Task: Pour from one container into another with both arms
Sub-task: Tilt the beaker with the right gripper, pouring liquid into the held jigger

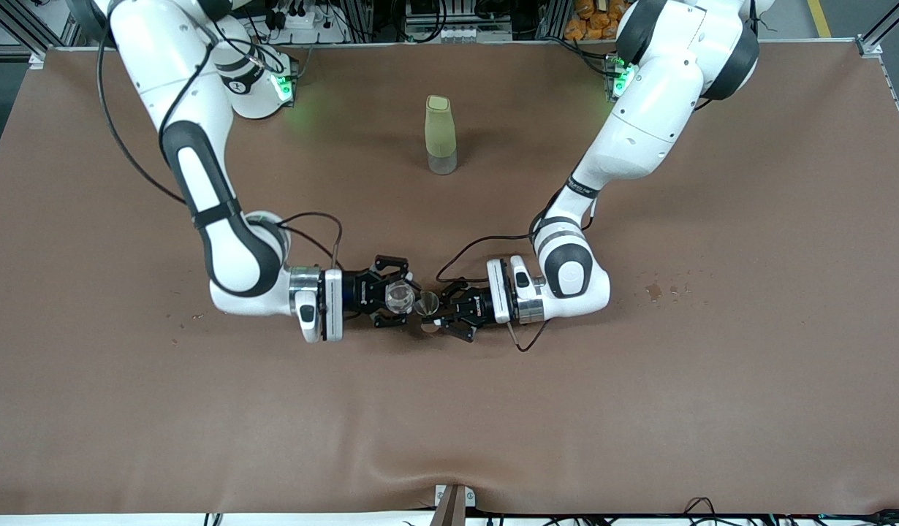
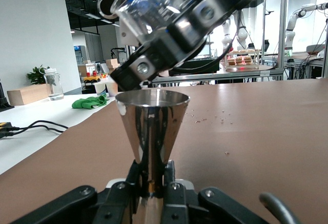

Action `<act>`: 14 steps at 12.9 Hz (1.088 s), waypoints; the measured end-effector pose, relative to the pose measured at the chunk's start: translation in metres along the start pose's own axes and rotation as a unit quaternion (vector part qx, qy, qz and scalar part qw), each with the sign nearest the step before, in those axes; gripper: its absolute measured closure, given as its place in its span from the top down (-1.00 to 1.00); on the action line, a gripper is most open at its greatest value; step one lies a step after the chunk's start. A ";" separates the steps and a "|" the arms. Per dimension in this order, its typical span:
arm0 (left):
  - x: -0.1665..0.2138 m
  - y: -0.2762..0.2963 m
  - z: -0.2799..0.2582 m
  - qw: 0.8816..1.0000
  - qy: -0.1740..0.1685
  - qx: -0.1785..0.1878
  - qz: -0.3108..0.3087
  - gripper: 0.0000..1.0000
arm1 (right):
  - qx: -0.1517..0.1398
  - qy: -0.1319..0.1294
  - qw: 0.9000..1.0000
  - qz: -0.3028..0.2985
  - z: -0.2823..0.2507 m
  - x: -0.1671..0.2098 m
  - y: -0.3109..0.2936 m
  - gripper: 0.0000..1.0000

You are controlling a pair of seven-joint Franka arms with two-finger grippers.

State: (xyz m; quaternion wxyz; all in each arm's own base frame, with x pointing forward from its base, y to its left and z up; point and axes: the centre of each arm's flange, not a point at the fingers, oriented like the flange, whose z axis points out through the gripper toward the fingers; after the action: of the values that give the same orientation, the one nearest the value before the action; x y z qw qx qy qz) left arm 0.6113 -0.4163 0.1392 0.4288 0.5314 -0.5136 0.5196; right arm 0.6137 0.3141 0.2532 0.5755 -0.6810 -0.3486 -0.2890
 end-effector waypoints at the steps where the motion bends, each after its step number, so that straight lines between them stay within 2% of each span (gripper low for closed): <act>1: -0.002 0.002 0.001 1.000 0.001 0.000 -0.003 -0.59 | -0.007 -0.002 1.000 0.018 0.006 0.004 -0.012 -0.69; 6: -0.007 0.004 0.002 1.000 0.000 -0.001 -0.007 -0.59 | -0.015 -0.010 0.994 0.112 0.014 0.014 -0.048 -0.69; 14: -0.012 0.009 0.005 1.000 0.001 -0.003 -0.016 -0.59 | -0.011 -0.019 0.972 0.233 0.027 0.013 -0.075 -0.69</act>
State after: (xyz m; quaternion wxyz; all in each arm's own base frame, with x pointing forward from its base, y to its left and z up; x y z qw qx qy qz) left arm 0.6036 -0.4210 0.1260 0.4387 0.5378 -0.5065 0.5117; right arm 0.5609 0.3495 0.3027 0.6128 -0.7550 -0.1885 -0.1376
